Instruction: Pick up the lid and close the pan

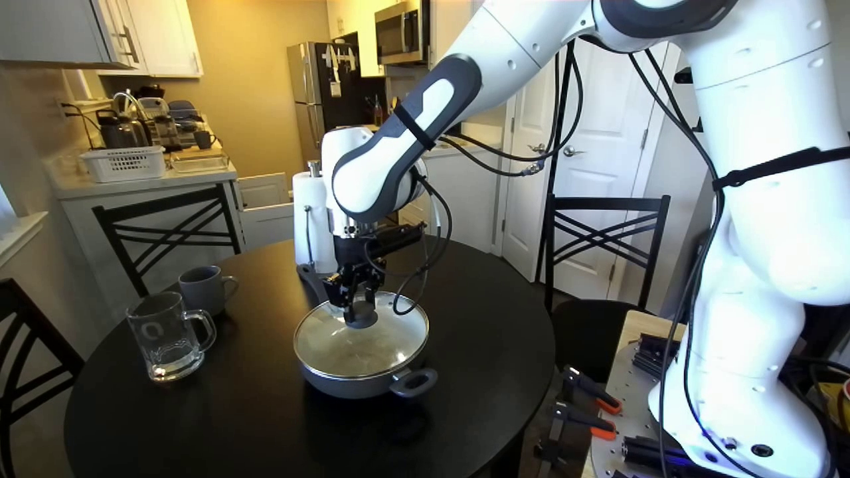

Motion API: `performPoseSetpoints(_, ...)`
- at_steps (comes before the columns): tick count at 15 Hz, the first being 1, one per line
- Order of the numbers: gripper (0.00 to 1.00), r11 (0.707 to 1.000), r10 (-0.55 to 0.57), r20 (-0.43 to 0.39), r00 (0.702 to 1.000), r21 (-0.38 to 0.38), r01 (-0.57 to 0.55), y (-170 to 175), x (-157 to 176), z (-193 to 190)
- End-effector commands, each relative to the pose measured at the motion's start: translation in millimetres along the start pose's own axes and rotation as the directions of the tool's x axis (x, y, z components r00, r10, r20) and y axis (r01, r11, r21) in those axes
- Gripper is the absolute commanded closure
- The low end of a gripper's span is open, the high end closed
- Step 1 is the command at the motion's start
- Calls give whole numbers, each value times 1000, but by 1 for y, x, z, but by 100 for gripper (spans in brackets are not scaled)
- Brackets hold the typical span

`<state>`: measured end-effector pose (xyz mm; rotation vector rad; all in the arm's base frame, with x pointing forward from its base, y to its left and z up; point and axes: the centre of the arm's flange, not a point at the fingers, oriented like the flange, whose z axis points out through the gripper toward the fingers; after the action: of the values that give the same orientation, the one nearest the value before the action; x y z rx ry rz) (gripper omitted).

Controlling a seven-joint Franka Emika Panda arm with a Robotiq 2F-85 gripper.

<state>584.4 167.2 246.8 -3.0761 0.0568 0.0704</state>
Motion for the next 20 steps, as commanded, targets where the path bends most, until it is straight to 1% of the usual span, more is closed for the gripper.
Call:
performPoseSetpoints(1, 67, 1000, -11, -31, 999, -2, 11, 6, -7, -7)
performPoseSetpoints(6, 67, 1000, -7, -19, 1000, 10, 7, 5, -8, -6)
performPoseSetpoints(7, 17, 1000, 0, -18, 1000, 3, 1, 6, -8, -6)
performPoseSetpoints(8, 16, 1000, 5, -22, 1000, 5, -5, 7, -7, -7)
performPoseSetpoints(10, 5, 1000, 19, -28, 999, 4, -19, 12, -7, -10)
performPoseSetpoints(12, 0, 999, 48, -39, 998, -3, -49, 20, -9, -21)
performPoseSetpoints(15, 0, 989, 144, -64, 987, -6, -145, 38, -13, -44)
performPoseSetpoints(18, 0, 972, 232, -96, 968, 3, -233, 62, -19, -64)
performPoseSetpoints(19, 0, 984, 179, -77, 981, -2, -180, 50, 2, -48)
performPoseSetpoints(20, 0, 982, 188, -82, 979, 0, -189, 54, 1, -54)
